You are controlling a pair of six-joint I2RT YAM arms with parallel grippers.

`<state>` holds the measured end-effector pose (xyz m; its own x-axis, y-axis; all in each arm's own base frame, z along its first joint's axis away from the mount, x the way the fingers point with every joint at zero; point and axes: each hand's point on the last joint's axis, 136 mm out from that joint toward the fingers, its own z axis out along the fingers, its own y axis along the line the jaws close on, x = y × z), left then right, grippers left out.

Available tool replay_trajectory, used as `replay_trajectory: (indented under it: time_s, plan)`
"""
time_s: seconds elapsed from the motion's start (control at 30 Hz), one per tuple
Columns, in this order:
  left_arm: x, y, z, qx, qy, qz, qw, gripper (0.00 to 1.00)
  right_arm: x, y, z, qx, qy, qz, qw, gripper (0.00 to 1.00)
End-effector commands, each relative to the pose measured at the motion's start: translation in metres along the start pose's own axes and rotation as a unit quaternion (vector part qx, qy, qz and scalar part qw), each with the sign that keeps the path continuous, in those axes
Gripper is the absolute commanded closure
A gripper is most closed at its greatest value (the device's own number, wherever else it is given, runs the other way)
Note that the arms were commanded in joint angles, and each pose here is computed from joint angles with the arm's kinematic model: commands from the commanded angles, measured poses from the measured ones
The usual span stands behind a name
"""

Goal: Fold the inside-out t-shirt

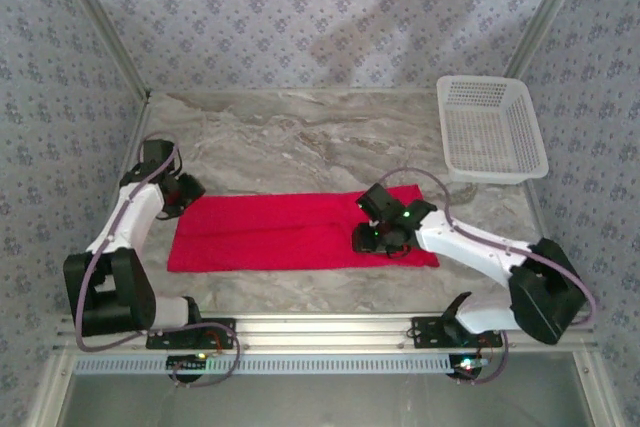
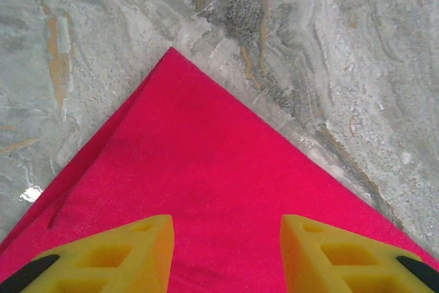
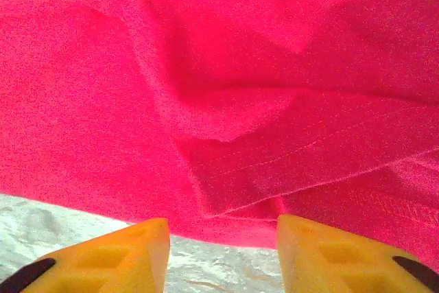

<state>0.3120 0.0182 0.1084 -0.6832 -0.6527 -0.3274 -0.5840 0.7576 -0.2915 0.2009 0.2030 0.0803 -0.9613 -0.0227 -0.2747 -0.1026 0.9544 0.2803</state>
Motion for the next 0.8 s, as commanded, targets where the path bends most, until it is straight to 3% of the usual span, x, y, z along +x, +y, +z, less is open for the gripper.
replay_trajectory:
  time_s: [0.0,0.17,0.33,0.47,0.77]
  plan:
    - [0.005,0.003,-0.006,-0.005,0.000,0.011,1.000,0.56,-0.025,-0.002,-0.032,0.010,-0.056,0.022,0.998,0.42]
    - [0.005,-0.004,-0.001,0.009,0.009,0.004,1.000,0.56,-0.075,-0.012,-0.025,-0.001,-0.067,0.042,0.997,0.41]
    - [0.006,-0.009,0.013,0.018,0.025,-0.002,1.000,0.56,-0.098,-0.027,0.034,-0.013,-0.003,0.045,0.999,0.42]
    - [0.009,-0.010,0.025,0.016,0.043,-0.005,0.999,0.56,-0.080,-0.029,0.053,-0.013,0.042,0.048,0.998,0.43]
    - [0.005,-0.013,0.033,0.017,0.049,-0.014,0.999,0.56,0.014,-0.045,0.025,0.015,0.053,0.069,0.996,0.36]
